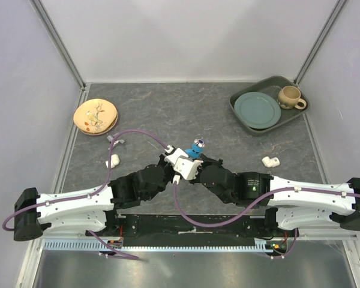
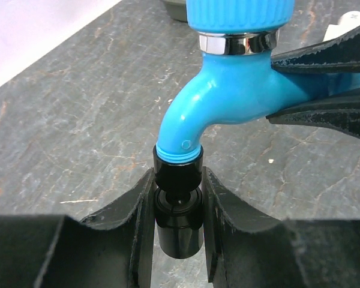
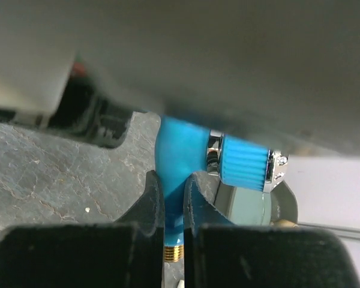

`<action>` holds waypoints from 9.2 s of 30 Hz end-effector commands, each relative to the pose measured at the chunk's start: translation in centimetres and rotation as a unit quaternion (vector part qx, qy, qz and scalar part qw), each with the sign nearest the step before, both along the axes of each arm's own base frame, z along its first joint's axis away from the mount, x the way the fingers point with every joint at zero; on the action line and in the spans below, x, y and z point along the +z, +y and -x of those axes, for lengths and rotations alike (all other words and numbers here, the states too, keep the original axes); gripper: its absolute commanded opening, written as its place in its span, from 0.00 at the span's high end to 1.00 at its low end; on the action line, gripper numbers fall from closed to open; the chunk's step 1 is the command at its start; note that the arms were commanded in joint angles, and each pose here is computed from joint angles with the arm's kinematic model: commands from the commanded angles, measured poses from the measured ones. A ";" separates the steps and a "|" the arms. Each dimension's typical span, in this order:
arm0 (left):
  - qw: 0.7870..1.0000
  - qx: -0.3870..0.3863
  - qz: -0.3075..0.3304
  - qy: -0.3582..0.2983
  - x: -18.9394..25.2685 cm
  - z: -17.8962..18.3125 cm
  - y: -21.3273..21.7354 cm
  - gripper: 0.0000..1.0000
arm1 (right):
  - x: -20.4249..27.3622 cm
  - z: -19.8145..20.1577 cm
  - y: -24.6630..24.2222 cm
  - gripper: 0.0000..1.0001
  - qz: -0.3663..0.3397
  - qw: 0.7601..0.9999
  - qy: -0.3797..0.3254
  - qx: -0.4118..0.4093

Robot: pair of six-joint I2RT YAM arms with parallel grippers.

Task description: Install the water faucets

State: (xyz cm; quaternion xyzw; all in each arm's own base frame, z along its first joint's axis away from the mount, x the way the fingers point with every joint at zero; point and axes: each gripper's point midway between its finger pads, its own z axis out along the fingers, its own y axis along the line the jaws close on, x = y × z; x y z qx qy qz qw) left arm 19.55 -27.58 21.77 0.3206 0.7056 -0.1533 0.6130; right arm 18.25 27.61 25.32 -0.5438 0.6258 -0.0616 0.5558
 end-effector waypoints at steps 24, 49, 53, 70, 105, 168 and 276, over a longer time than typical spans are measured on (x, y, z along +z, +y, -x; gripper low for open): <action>0.972 0.019 0.225 -0.062 6.2 -1.2 -0.3 0.98 | 0.2 3.9 3.2 0.75 -0.104 0.988 0.101 0.054; 0.951 -0.047 0.293 -0.082 4.2 -0.5 -0.5 0.98 | 5.1 4.1 1.2 0.30 -0.201 0.972 0.116 0.025; 0.952 -0.050 0.291 -0.083 4.0 -0.5 -0.5 0.98 | 7.5 4.1 0.4 0.19 -0.247 0.961 0.122 0.015; 0.952 -0.140 0.260 -0.083 4.0 1.5 -2.7 0.98 | 15.0 0.9 -0.1 0.11 -0.247 0.951 0.182 0.046; 0.891 -0.388 0.236 -0.025 6.7 8.0 -5.7 0.98 | 9.6 7.2 0.3 0.30 -0.082 0.855 0.218 0.464; 0.859 -0.464 0.217 0.007 7.8 10.4 -6.6 0.98 | 6.7 10.4 1.0 0.61 -0.081 0.772 0.287 0.561; 0.925 -0.107 0.357 0.080 10.2 -1.4 -4.4 0.98 | 3.6 -2.8 3.4 0.35 -0.563 0.811 0.032 0.153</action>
